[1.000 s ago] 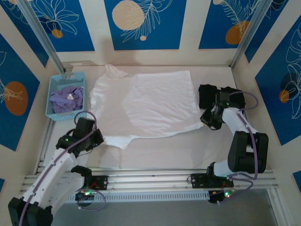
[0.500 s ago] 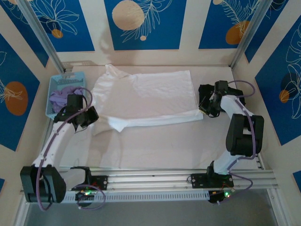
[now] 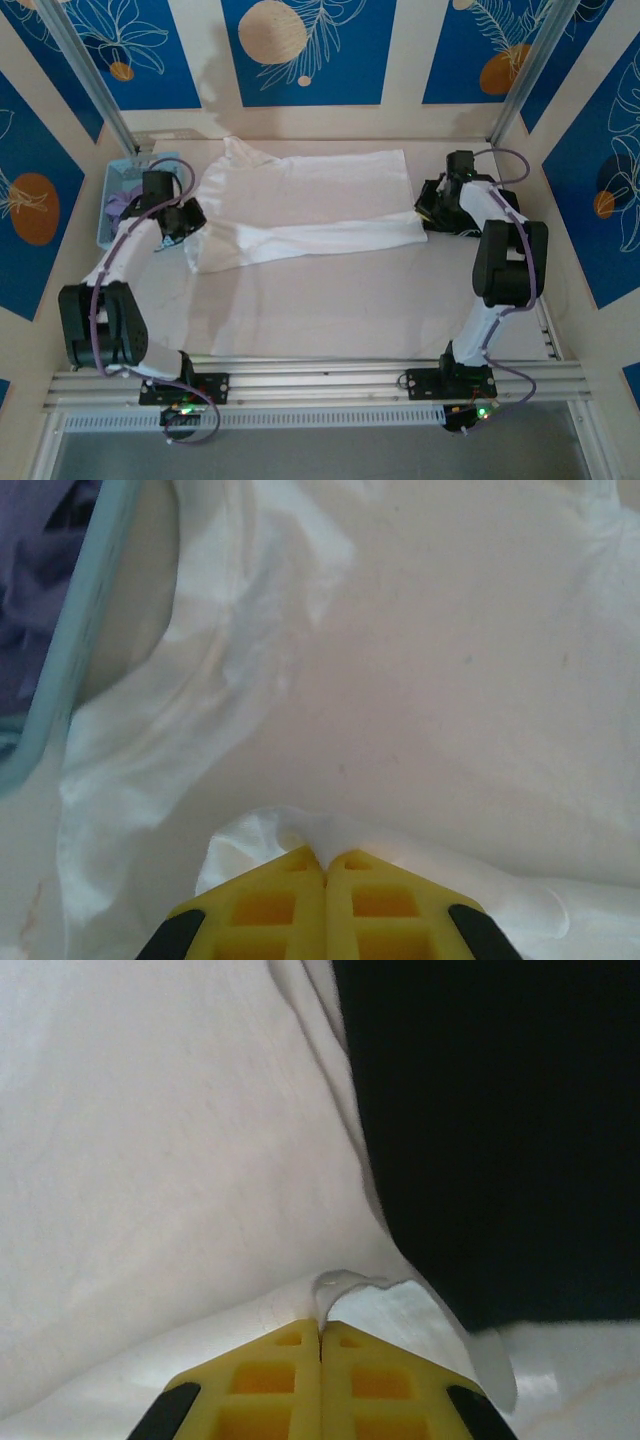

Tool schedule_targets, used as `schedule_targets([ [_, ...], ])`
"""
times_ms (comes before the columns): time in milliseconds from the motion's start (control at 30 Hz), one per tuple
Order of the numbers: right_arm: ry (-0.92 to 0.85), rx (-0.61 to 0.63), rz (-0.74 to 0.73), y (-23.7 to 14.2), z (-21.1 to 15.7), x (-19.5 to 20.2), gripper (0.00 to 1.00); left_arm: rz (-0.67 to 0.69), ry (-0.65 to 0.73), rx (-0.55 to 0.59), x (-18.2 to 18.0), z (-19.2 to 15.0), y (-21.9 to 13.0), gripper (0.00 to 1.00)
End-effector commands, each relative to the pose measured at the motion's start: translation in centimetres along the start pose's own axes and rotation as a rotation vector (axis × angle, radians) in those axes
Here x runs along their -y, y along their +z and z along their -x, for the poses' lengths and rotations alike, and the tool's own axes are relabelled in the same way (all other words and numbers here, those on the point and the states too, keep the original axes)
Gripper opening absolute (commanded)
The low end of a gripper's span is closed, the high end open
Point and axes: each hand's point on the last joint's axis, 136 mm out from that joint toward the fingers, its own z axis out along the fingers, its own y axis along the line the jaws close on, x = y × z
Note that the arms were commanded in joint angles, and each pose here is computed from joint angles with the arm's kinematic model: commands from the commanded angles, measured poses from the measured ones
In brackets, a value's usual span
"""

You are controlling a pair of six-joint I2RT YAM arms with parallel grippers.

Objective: Fold the inside-out t-shirt

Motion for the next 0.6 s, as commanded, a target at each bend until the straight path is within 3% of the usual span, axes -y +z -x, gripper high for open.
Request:
schedule_targets([
  [0, -0.001, -0.001, 0.012, 1.2, 1.6, -1.2, 0.11, -0.014, 0.001, 0.043, 0.5, 3.1, 2.0, 0.08],
  [67, -0.008, 0.009, 0.007, 1.6, 2.8, -1.7, 0.18, -0.027, -0.014, 0.027, 0.9, 4.1, 3.8, 0.19],
  [133, -0.019, 0.024, -0.005, 1.4, 3.7, -1.9, 0.28, -0.033, -0.019, 0.005, 1.4, 5.1, 5.2, 0.37],
  [233, -0.062, 0.058, -0.039, 0.2, 3.2, -1.7, 0.36, -0.032, -0.006, 0.012, 1.6, 5.5, 4.9, 0.47],
  [400, -0.200, 0.003, -0.041, 0.5, -1.9, -3.0, 0.40, -0.088, 0.007, 0.034, 2.2, 0.8, 3.1, 0.56],
  [567, -0.306, -0.092, -0.160, 3.7, -3.8, -1.7, 0.40, -0.121, 0.026, -0.074, 1.6, -5.6, 4.7, 0.58],
])
